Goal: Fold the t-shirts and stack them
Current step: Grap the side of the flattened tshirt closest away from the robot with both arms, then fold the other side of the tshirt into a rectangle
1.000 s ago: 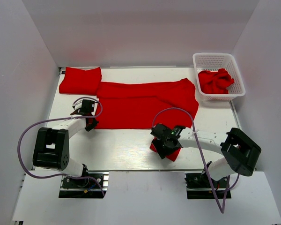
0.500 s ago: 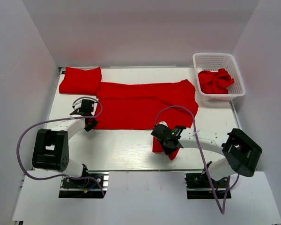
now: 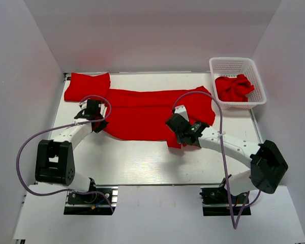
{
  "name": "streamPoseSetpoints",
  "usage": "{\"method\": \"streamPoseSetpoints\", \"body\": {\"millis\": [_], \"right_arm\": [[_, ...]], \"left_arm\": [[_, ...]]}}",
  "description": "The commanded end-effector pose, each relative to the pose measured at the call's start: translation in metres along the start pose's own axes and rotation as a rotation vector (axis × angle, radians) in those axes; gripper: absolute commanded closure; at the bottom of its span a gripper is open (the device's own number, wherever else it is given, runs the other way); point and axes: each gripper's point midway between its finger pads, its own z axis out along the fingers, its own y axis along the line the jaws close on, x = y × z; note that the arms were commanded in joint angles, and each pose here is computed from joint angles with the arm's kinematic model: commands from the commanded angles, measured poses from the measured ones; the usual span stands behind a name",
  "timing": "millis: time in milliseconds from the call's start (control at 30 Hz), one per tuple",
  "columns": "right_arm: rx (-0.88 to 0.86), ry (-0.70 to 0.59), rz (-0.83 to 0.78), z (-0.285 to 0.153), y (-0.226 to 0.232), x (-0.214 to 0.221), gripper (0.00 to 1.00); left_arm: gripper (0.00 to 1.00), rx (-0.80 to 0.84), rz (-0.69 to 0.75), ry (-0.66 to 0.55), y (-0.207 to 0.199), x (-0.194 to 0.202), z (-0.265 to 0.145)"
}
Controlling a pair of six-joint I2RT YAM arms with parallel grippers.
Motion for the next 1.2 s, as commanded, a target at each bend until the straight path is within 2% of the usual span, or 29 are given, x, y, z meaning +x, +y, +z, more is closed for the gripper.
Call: {"method": "streamPoseSetpoints", "body": {"millis": [0,233,633,933,1167], "right_arm": [[0.061,-0.123,0.076,0.006,-0.015,-0.044,1.0],[0.072,-0.185,0.124,0.031,-0.032,-0.088,1.0],[0.099,-0.26,0.065,0.046,-0.063,-0.154,1.0],[0.158,-0.27,0.038,0.06,-0.092,-0.182,1.0],[0.17,-0.271,0.017,0.071,-0.108,-0.2,1.0]], "left_arm": [[1.0,0.03,-0.023,-0.017,-0.017,-0.018,0.0],[1.0,-0.011,-0.039,-0.004,-0.026,-0.031,0.013],[1.0,-0.009,-0.058,-0.058,-0.045,-0.061,0.02],[1.0,0.018,-0.066,-0.133,-0.066,-0.093,0.024],[1.0,-0.019,-0.047,-0.128,-0.072,-0.104,0.038]]}}
